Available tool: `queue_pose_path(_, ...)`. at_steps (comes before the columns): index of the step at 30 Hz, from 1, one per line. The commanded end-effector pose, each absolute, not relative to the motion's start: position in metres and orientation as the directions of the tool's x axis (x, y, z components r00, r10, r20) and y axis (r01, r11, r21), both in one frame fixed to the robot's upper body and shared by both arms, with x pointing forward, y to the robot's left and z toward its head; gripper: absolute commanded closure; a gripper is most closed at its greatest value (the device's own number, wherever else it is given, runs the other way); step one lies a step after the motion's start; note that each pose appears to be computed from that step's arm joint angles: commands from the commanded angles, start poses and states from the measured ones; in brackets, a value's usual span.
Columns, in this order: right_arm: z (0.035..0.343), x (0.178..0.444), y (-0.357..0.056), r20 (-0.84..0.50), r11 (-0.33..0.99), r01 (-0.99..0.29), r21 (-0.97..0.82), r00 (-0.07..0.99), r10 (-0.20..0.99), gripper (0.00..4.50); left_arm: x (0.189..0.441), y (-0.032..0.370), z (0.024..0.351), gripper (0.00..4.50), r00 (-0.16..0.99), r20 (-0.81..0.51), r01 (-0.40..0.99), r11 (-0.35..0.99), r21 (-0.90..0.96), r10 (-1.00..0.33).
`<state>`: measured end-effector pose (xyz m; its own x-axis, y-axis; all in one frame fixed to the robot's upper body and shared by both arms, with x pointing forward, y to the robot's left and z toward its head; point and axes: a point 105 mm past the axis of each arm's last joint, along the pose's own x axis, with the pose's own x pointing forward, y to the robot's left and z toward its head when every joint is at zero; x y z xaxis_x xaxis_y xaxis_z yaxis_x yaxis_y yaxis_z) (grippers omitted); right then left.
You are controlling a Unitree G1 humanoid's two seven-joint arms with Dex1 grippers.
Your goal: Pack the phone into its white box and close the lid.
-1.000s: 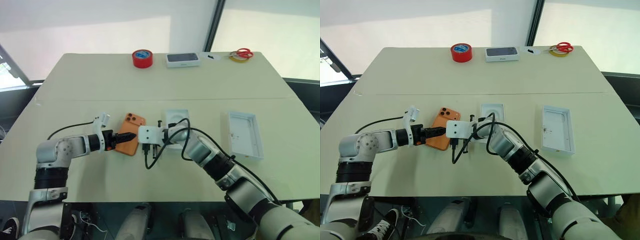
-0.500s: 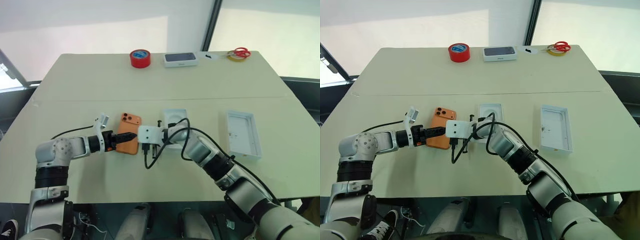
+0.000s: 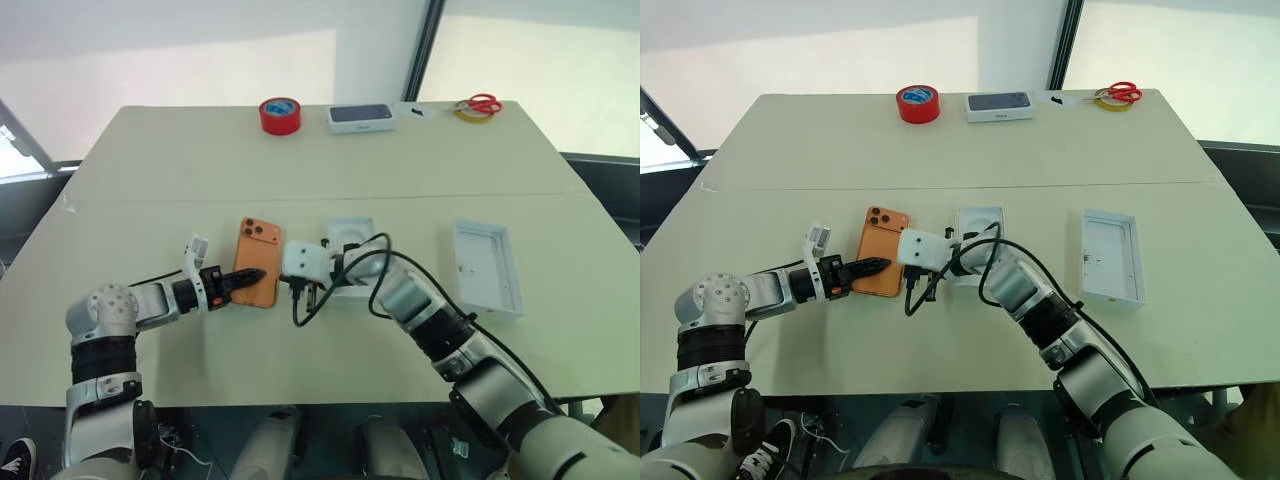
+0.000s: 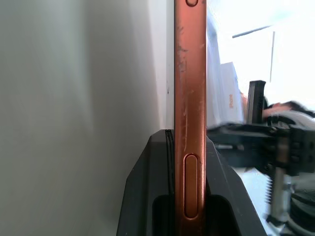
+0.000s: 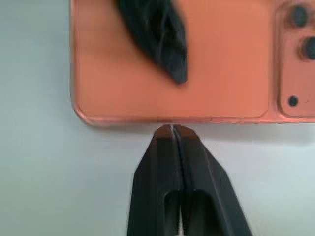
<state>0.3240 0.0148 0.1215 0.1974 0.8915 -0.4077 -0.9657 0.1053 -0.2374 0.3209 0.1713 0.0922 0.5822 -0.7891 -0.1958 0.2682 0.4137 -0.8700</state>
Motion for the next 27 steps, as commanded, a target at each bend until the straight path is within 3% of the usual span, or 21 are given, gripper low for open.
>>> queue_pose_path(1, 0.143, 0.316, -0.008, -0.365, 0.051, -0.939, -0.339, 0.182, 0.913, 2.60, 0.321, 0.170, 0.116, 4.50, 0.616, -0.076, 0.358, 0.365, -0.860, -0.784)
queue_pose_path(5, 0.145, 0.306, -0.035, -0.375, 0.017, -0.918, -0.397, 0.179, 0.909, 0.54, 0.320, 0.167, 0.120, 4.50, 0.648, -0.040, 0.377, 0.367, -0.850, -0.760)
queue_pose_path(13, 0.122, 0.302, -0.092, -0.498, -0.019, -0.885, -0.466, 0.245, 0.832, 0.54, 0.322, 0.157, 0.123, 4.50, 0.660, -0.024, 0.392, 0.371, -0.842, -0.751)
queue_pose_path(16, 0.117, 0.304, -0.096, -0.504, -0.004, -0.885, -0.466, 0.261, 0.823, 1.40, 0.324, 0.152, 0.123, 4.50, 0.652, -0.029, 0.400, 0.377, -0.836, -0.757)
queue_pose_path(19, 0.110, 0.306, -0.098, -0.518, -0.010, -0.881, -0.473, 0.269, 0.812, 2.82, 0.325, 0.151, 0.123, 4.50, 0.648, -0.035, 0.403, 0.382, -0.832, -0.761)
queue_pose_path(27, 0.104, 0.309, -0.102, -0.535, -0.013, -0.885, -0.466, 0.271, 0.800, 2.82, 0.328, 0.155, 0.127, 4.50, 0.648, -0.037, 0.405, 0.385, -0.830, -0.761)
